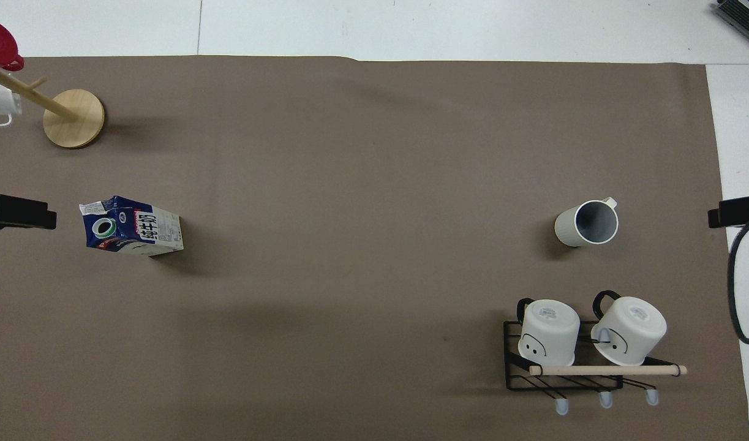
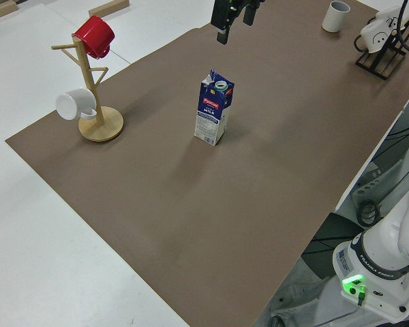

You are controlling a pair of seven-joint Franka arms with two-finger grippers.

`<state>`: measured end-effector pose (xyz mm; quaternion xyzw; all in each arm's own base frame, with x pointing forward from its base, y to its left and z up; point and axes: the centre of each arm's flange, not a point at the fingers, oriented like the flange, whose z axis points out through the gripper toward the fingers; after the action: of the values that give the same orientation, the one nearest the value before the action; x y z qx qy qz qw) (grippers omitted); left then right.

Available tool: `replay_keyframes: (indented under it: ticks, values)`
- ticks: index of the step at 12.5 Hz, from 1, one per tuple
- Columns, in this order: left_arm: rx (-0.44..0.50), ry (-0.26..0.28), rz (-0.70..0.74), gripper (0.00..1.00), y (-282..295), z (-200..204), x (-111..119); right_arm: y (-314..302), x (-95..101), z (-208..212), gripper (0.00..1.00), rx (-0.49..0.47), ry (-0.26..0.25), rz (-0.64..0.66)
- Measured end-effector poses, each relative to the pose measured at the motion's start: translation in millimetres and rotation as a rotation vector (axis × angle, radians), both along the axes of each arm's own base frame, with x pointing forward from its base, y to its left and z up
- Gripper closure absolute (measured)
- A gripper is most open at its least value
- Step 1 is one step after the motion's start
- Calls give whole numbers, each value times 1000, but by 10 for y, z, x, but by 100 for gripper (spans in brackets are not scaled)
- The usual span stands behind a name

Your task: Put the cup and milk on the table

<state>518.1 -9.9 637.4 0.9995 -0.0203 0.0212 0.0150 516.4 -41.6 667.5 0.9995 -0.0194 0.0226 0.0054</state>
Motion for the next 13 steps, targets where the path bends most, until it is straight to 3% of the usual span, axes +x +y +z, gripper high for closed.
replay_keyframes:
  ticks: [5, 7, 10, 13]
  values:
    - [0, 0, -4, 0, -22, 0, 0, 1, 13, -29, 0, 0, -4, 0]
    - [1, 0, -5, 0, -26, 0, -1, 132, 101, -174, 0, -1, -33, 12]
    - [1, 0, -7, 0, -39, 0, -1, 439, 250, -663, 0, 0, -54, 34]
    - [1, 0, -8, 0, -46, 0, -1, 506, 415, -1236, 0, -6, -41, 38]
